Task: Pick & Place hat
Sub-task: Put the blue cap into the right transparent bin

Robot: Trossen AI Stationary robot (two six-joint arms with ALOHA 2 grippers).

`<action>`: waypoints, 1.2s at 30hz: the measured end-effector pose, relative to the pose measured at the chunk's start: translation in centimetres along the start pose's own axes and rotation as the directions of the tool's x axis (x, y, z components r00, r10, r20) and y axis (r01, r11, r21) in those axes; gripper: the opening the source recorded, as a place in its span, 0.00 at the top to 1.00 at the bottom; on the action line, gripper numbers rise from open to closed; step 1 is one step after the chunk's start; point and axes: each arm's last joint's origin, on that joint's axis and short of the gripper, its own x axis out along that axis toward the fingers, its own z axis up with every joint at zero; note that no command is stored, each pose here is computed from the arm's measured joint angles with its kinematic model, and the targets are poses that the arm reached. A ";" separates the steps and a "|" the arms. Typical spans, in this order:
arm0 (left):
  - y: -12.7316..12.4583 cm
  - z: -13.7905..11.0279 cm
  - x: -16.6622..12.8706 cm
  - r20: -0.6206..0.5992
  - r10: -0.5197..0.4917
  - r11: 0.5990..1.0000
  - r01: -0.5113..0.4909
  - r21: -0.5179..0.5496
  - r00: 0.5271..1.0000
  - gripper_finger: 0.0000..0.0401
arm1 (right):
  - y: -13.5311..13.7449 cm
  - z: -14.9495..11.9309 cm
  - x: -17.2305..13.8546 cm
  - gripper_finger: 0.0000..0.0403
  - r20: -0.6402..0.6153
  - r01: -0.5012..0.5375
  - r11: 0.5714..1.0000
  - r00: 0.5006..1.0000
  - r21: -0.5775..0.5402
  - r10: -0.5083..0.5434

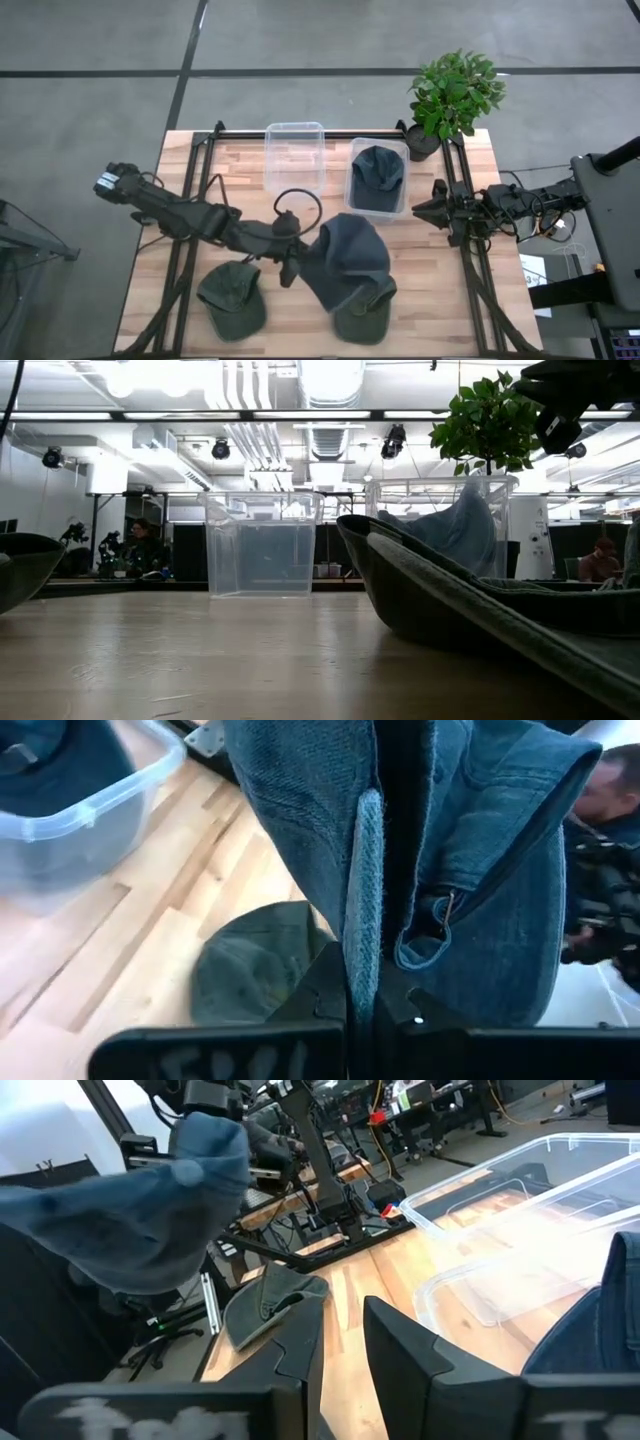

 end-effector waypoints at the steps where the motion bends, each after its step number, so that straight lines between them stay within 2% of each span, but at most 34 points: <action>1: 0.2 0.1 0.1 0.005 0.019 1.000 -0.019 -0.006 1.000 0.99 | 0.0 0.0 0.0 0.83 0.000 0.000 1.000 1.000 0.000 0.000; 5: 1.4 1.0 0.3 0.140 0.183 0.983 -0.177 -0.057 0.973 0.99 | 0.0 0.0 0.0 0.83 0.000 0.000 1.000 1.000 0.011 0.000; 9: 2.7 2.1 0.1 0.326 0.393 0.919 -0.375 -0.119 0.860 0.99 | 0.1 0.3 0.0 0.83 0.028 -0.013 0.998 1.000 0.068 0.011; 12: 3.3 2.7 0.3 0.388 0.467 0.882 -0.449 -0.142 0.795 0.99 | 0.4 0.9 0.2 0.84 0.094 -0.028 0.996 0.995 0.087 0.020; 18: 3.9 3.2 2.5 0.471 0.493 0.858 -0.498 -0.124 0.732 0.99 | 1.3 2.1 1.2 0.84 0.217 -0.084 0.996 0.974 0.043 0.073; 25: 4.7 4.3 5.2 0.522 0.500 0.840 -0.534 -0.097 0.691 0.99 | 1.9 2.1 3.4 0.84 0.258 -0.060 0.997 0.964 -0.039 0.068; 30: 5.0 5.1 5.5 0.537 0.519 0.825 -0.554 -0.110 0.665 0.99 | 2.1 1.9 4.7 0.85 0.274 -0.055 0.997 0.959 -0.053 0.067; 36: 5.6 5.9 4.9 0.569 0.569 0.775 -0.618 -0.130 0.594 0.99 | 2.1 1.7 5.7 0.85 0.304 -0.014 0.998 0.952 -0.054 0.030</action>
